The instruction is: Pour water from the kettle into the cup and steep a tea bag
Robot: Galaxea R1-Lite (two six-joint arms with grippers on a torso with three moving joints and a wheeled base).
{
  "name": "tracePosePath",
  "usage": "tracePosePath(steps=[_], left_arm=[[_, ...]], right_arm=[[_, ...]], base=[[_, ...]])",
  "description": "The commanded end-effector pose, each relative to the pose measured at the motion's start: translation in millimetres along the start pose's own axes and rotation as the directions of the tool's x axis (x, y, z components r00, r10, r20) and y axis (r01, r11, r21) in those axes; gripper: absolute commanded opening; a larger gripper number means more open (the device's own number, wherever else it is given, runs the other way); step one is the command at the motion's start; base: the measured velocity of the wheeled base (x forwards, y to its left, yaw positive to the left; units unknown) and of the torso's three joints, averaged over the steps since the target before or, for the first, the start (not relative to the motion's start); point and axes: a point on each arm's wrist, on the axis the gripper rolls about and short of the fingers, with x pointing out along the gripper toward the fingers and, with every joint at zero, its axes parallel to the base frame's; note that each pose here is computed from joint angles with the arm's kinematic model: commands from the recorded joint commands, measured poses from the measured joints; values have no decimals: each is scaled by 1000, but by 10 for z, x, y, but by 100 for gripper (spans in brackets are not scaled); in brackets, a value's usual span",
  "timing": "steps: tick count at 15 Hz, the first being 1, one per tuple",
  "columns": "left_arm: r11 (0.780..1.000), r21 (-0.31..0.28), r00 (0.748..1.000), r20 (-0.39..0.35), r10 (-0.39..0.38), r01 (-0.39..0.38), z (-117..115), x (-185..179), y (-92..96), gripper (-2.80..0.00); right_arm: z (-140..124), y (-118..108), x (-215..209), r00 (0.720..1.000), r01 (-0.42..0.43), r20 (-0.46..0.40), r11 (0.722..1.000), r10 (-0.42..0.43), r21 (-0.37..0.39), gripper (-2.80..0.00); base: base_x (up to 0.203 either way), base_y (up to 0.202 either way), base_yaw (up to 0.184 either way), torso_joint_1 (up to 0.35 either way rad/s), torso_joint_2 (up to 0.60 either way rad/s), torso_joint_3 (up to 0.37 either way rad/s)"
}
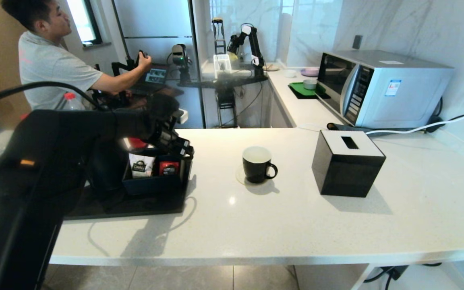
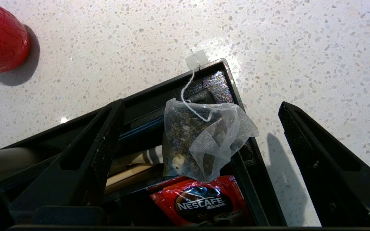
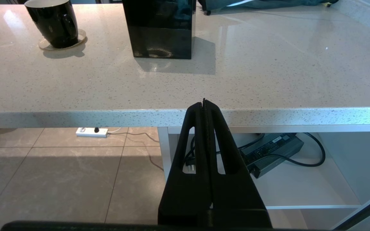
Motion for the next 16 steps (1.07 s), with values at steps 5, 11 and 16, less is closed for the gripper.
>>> tracePosePath(steps=[5,11,16], left_arm=[[1000,-6,999,47,15,-15,43,1,46,-280],[1000,16,999,44,26,-27,32,8,116,-280],[999,15,998,50,27,-28,43,-6,120,-280]], right_arm=[[0,0,1,1000,0,-1,1000,0,0,-280],[0,0,1,1000,0,-1,1000,0,0,-280],[0,0,1,1000,0,-1,1000,0,0,-280]], base=[[0,0,0,0,0,0],[0,0,0,0,0,0],[0,0,0,0,0,0]])
